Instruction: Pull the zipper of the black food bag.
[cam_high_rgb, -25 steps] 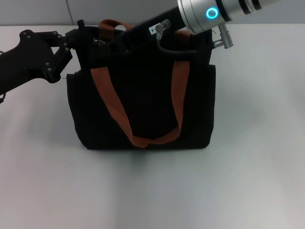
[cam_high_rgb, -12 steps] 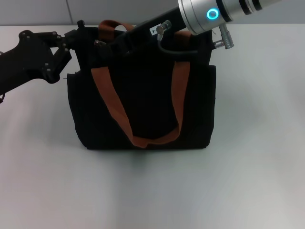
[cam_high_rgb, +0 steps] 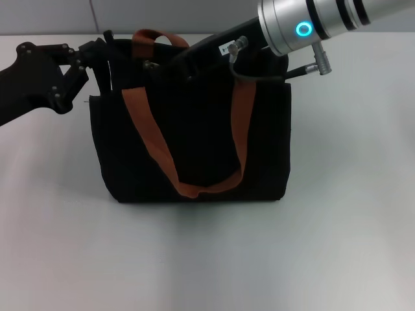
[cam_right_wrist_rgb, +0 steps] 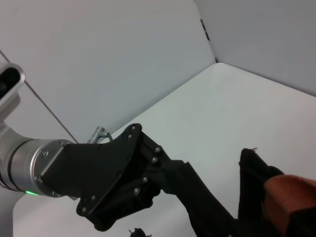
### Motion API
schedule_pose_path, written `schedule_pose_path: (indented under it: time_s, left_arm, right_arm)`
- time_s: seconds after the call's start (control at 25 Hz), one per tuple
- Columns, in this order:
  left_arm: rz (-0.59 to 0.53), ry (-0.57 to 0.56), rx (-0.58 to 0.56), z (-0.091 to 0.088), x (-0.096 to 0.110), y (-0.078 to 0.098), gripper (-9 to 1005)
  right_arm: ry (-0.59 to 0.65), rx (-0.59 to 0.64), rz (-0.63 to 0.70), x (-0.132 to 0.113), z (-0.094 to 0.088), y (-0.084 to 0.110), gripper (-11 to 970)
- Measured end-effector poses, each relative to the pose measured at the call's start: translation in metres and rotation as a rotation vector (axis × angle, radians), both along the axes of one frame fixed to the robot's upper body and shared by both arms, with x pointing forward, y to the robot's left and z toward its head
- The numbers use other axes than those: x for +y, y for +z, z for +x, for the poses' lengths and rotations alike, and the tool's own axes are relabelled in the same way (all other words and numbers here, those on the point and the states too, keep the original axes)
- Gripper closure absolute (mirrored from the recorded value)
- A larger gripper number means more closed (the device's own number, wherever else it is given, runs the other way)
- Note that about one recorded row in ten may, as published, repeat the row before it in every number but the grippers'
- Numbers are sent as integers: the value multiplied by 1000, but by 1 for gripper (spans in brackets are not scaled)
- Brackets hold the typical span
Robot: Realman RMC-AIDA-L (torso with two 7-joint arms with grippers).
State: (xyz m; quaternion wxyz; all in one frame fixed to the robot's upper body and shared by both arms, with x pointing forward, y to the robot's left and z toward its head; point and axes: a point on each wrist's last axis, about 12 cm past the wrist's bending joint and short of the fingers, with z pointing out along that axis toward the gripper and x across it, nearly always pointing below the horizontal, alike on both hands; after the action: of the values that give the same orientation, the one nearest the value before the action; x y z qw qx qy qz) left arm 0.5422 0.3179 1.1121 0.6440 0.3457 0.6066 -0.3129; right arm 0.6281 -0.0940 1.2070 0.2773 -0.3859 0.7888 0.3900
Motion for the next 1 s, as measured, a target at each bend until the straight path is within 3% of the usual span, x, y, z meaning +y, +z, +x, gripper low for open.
schedule_pose_path:
  time_s: [0.68, 1.0]
  left_arm:
    - [3, 2, 1, 2, 1, 2, 976]
    - [5, 5, -1, 3, 3, 3, 974]
  right_arm:
    - [-44, 14, -27, -19, -2, -10, 958]
    - [-133, 3, -61, -42, -6, -14, 958]
